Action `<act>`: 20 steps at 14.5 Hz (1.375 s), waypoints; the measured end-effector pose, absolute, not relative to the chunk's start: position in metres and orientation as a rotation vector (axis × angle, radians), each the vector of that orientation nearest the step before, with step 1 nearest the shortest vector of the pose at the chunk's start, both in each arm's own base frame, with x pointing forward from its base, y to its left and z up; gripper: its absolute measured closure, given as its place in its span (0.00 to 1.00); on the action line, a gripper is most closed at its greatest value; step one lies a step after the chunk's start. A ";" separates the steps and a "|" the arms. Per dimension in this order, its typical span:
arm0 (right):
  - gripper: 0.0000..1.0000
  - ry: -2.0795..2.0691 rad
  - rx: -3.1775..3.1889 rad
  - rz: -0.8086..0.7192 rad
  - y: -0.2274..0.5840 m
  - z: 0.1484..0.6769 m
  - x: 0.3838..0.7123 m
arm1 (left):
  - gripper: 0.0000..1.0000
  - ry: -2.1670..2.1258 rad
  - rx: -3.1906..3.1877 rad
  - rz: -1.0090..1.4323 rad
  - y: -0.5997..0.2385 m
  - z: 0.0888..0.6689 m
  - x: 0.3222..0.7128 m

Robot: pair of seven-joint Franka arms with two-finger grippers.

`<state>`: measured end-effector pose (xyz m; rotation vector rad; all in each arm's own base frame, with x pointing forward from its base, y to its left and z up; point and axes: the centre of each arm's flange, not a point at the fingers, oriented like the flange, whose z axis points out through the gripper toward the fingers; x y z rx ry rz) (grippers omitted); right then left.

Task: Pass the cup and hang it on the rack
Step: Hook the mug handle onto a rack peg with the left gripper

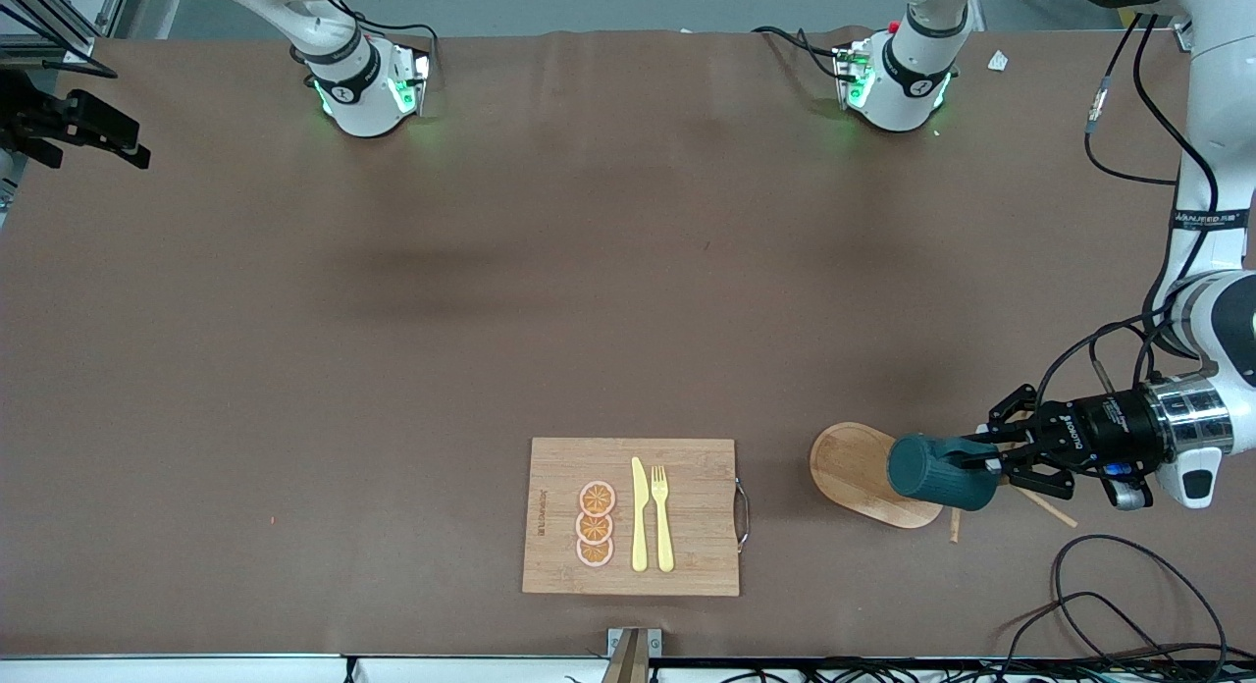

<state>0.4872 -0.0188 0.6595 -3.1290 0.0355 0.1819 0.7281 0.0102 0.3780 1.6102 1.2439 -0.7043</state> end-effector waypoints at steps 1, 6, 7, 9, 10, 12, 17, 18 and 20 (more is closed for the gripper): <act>0.00 0.036 -3.129 0.182 -0.019 0.660 0.487 | 0.79 1.238 1.608 -0.703 0.010 0.376 0.728; 0.00 0.037 -3.129 0.183 -0.019 0.659 0.487 | 0.79 1.218 1.610 -0.693 0.012 0.369 0.729; 0.00 0.037 -3.129 0.184 -0.019 0.659 0.487 | 0.79 1.210 1.613 -0.684 0.015 0.367 0.729; 0.00 0.037 -3.129 0.186 -0.019 0.659 0.487 | 0.79 1.202 1.616 -0.670 0.020 0.364 0.729; 0.00 0.037 -3.129 0.186 -0.019 0.659 0.487 | 0.79 1.201 1.615 -0.667 0.023 0.363 0.729; 0.00 0.037 -3.129 0.187 -0.019 0.659 0.487 | 0.79 1.199 1.616 -0.662 0.025 0.363 0.729; 0.00 0.037 -3.129 0.187 -0.019 0.659 0.487 | 0.79 1.186 1.622 -0.653 0.026 0.359 0.729; 0.00 0.037 -3.129 0.187 -0.019 0.659 0.487 | 0.74 1.188 1.621 -0.654 0.027 0.358 0.729; 0.00 0.037 -3.129 0.187 -0.019 0.659 0.487 | 0.54 1.184 1.620 -0.646 0.033 0.355 0.729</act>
